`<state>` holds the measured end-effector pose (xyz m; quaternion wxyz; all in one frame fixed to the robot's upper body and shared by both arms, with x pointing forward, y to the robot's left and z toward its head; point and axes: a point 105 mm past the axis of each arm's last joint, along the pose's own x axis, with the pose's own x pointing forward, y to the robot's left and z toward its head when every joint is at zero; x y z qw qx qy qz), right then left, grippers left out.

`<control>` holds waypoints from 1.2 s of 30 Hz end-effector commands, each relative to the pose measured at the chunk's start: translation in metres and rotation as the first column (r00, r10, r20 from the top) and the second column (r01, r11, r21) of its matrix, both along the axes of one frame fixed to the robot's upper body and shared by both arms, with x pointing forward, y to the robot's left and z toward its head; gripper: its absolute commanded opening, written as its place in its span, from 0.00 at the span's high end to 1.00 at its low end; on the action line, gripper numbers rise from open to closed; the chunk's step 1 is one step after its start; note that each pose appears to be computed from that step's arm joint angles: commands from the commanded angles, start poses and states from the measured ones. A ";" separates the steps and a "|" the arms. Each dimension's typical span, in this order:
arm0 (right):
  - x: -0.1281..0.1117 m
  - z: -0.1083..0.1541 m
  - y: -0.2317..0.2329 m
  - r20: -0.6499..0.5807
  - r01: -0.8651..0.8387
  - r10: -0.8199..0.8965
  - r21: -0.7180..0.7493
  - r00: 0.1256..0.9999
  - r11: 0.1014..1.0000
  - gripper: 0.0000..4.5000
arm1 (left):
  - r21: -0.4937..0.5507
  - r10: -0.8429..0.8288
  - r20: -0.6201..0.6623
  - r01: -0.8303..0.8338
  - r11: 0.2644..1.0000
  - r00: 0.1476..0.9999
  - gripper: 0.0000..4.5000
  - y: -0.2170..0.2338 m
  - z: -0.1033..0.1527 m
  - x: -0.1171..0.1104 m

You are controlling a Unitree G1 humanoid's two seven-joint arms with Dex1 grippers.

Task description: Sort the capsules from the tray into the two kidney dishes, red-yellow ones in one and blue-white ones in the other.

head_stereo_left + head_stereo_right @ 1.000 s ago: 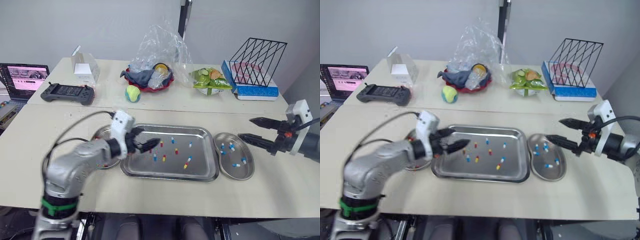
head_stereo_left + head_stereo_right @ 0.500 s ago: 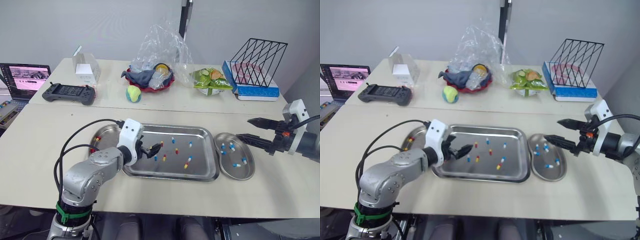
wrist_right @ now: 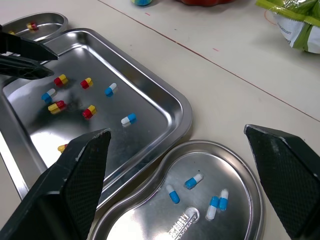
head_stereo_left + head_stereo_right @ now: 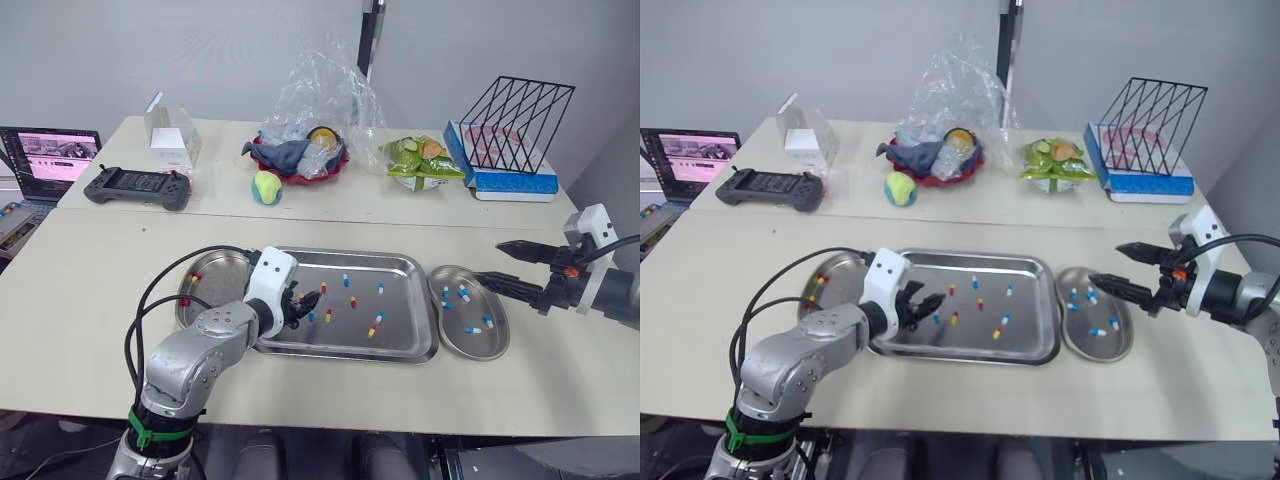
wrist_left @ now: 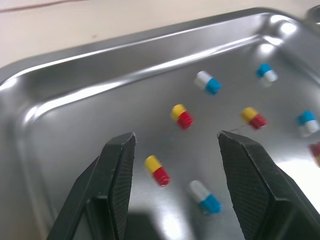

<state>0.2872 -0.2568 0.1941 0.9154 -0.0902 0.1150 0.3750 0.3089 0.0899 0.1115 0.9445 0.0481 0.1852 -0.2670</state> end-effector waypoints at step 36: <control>0.006 0.017 -0.001 0.113 0.029 -0.024 -0.040 0.993 0.999 0.00 | 0.163 0.022 0.021 -0.026 0.986 1.000 1.00 0.012 -0.021 0.010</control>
